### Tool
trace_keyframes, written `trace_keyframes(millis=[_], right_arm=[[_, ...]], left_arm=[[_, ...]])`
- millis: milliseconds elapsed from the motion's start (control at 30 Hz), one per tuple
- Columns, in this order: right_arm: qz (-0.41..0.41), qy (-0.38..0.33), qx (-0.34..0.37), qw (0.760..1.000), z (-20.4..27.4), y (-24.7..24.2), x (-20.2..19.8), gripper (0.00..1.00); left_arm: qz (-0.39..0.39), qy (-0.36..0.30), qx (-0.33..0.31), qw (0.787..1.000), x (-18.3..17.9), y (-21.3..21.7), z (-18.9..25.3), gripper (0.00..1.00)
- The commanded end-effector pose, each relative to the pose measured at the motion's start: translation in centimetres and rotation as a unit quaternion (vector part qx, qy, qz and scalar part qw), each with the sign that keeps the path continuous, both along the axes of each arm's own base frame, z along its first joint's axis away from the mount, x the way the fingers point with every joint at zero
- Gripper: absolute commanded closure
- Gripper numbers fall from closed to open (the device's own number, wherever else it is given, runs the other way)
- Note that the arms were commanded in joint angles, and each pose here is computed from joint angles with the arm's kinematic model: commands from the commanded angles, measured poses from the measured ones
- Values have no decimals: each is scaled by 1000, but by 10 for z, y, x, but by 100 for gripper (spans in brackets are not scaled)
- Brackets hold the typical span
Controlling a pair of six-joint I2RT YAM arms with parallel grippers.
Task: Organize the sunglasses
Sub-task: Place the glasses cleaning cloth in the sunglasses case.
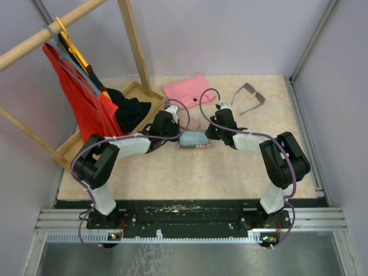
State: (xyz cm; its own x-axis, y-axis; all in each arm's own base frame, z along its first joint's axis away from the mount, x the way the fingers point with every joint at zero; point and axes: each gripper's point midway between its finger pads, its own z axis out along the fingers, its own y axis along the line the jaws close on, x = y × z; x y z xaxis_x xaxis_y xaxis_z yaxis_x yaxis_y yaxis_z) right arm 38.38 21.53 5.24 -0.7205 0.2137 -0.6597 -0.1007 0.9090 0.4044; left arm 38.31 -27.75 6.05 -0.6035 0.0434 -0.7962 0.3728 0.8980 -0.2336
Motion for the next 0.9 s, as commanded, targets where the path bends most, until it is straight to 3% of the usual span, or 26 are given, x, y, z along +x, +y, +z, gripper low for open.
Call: trace_keyframes(millis=[0,700,867], right_arm=[[-8,-50,14,999,28,5,27,100],[-11,-50,17,999,27,4,31,100],[-11,-52,17,998,28,5,31,96]], left_arm=[[11,-16,-8,1000,13,0,8,100],[11,-12,-5,1000,14,1,2,99],[10,-10,-6,1000,13,1,2,97]])
